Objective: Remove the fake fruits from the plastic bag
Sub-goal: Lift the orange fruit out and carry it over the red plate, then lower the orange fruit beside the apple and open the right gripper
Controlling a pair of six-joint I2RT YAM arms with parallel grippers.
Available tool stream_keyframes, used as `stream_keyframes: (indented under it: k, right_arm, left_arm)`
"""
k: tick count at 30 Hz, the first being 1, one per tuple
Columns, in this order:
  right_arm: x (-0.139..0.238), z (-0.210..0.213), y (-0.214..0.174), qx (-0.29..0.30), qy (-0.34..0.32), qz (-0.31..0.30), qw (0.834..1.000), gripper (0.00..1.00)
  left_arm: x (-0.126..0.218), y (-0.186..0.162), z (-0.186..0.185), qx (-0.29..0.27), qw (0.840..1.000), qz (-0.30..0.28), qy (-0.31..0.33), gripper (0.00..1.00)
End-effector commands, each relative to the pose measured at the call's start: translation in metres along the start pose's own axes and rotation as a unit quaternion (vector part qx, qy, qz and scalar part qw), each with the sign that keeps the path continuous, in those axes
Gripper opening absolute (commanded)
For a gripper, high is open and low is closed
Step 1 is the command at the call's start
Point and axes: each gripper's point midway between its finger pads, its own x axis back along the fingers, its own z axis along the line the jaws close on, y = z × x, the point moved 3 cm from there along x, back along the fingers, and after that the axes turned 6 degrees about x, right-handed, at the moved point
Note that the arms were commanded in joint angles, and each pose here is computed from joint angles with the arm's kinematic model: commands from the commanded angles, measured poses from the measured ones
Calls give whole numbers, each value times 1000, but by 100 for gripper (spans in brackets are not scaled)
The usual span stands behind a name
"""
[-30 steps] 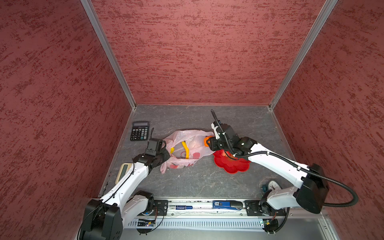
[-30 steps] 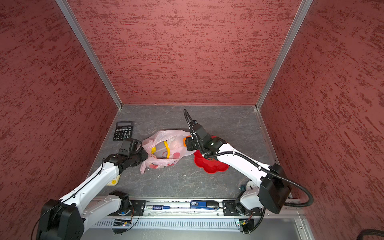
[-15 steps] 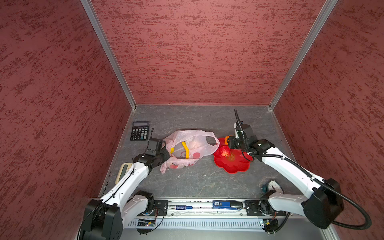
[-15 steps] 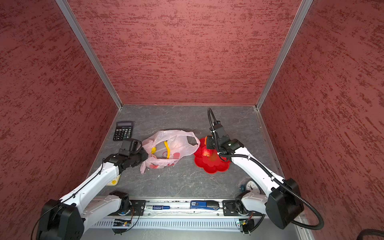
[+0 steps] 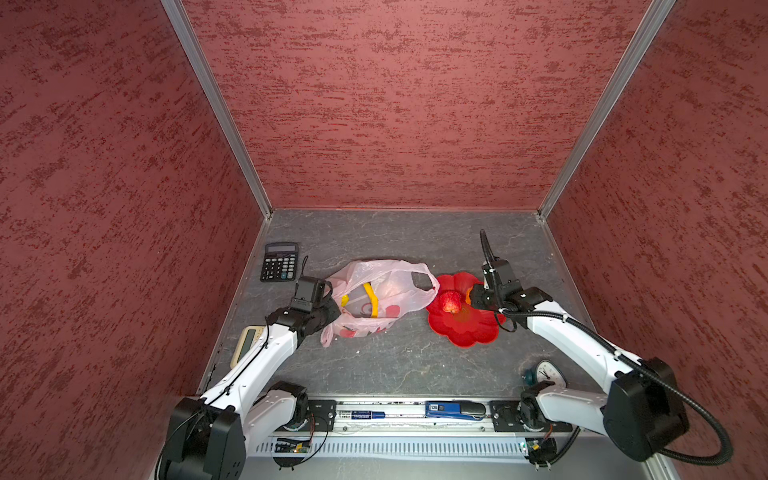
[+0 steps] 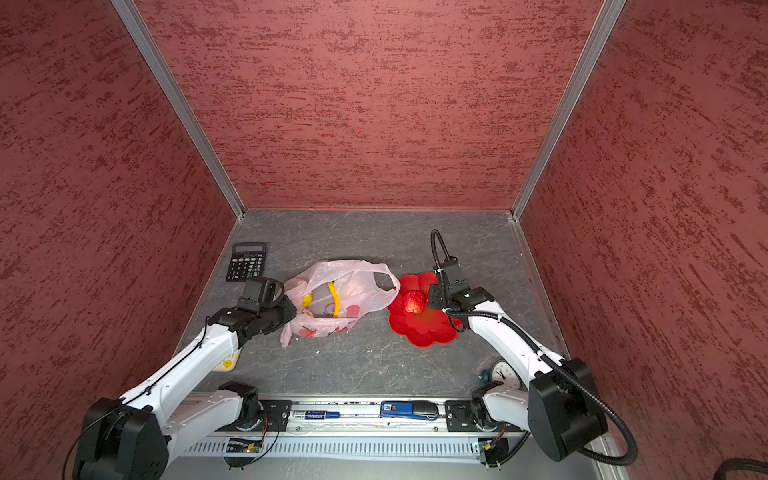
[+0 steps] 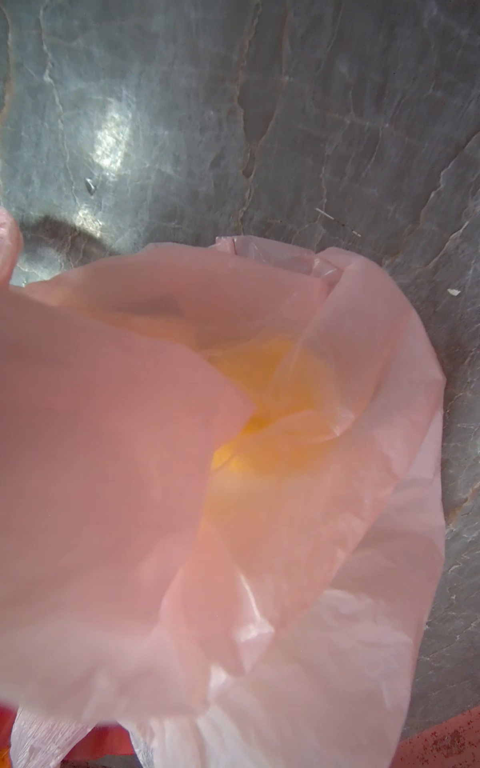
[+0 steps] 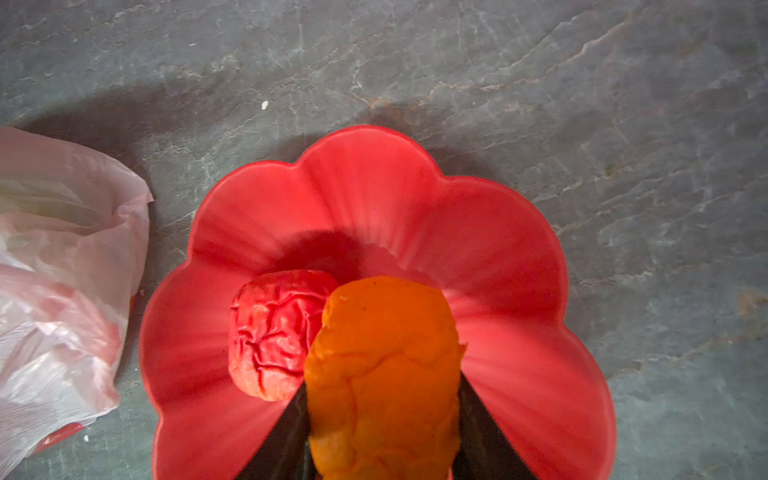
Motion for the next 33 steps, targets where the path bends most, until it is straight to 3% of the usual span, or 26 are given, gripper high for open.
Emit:
stream_keyframes:
  k: [1, 23, 33]
  right_arm:
    - [-8, -3, 2, -10, 5, -7, 1000, 27]
    - [-45, -8, -21, -21, 17, 35, 999, 29]
    - [-50, -11, -26, -23, 14, 43, 999, 41]
  left_arm:
    - [-1, 1, -4, 1, 1000, 0, -8, 25]
    - [-5, 1, -6, 0, 1000, 4, -5, 25]
    - [-5, 0, -6, -1, 1000, 5, -5, 25]
